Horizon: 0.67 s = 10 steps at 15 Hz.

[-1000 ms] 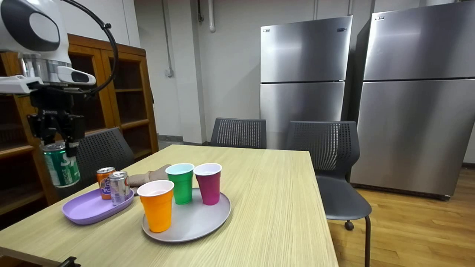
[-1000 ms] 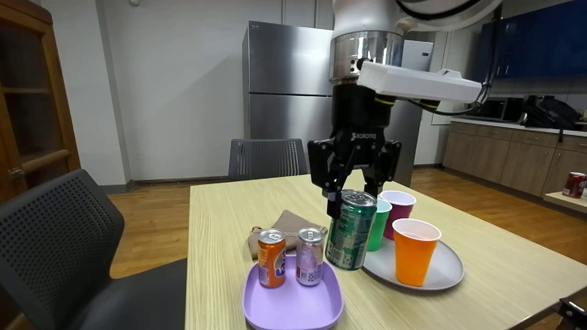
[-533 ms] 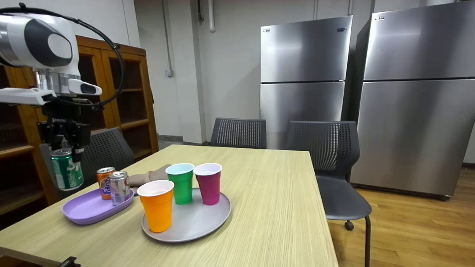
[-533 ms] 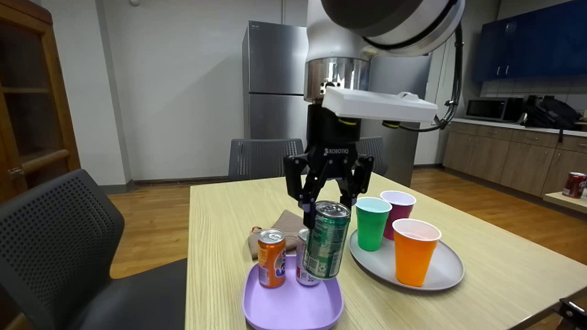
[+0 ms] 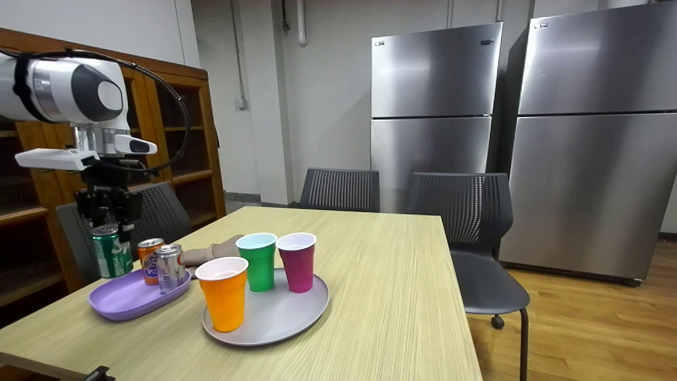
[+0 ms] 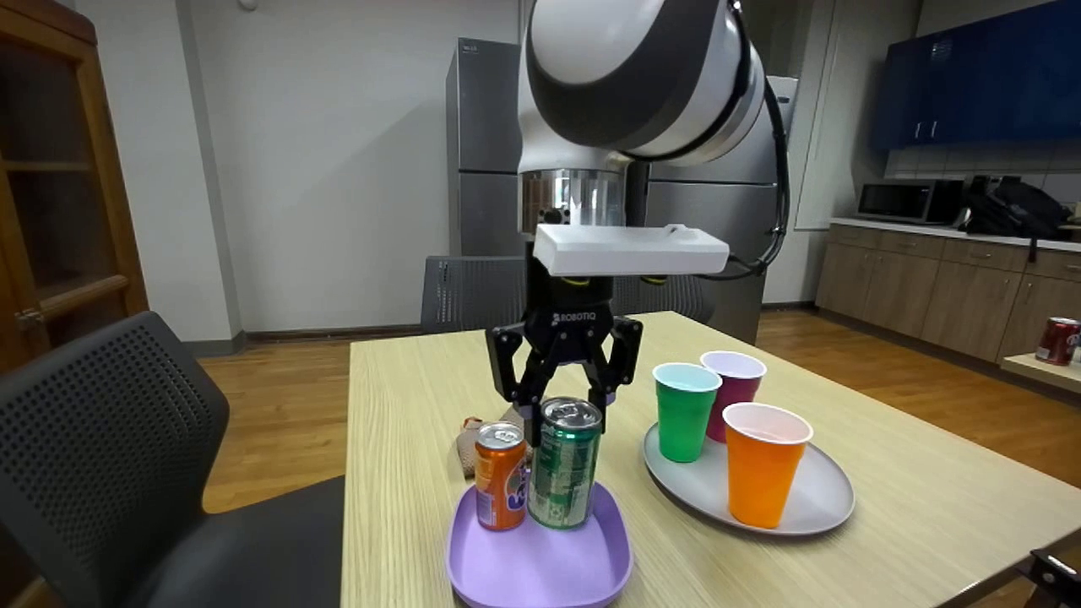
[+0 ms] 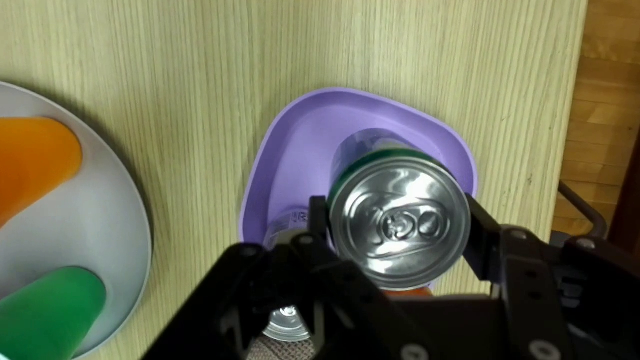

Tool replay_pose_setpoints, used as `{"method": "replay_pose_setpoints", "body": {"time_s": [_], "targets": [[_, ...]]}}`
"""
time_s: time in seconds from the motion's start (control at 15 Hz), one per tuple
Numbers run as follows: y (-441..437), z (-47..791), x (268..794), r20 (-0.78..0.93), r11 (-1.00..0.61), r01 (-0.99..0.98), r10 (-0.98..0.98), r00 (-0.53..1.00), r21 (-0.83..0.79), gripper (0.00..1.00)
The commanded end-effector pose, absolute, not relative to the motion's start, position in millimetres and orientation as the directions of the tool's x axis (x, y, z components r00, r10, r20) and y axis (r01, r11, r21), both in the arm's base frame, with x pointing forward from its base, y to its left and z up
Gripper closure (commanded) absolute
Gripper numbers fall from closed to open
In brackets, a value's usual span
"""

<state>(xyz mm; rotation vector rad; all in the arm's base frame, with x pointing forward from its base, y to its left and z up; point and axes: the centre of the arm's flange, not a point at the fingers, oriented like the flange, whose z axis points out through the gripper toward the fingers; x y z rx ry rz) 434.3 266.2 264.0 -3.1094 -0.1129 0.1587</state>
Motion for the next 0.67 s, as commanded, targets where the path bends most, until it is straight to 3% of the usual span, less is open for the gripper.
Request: {"method": "replay_pose_setpoints", "body": {"time_s": [0.0,0.6], "targets": [[280,256,459,-0.094,-0.999,0.04,0.041,0.995,-0.008,0.62],[282,224,477,-0.131,-1.0,0.007,0.005,0.991,0.019,0.62]]}}
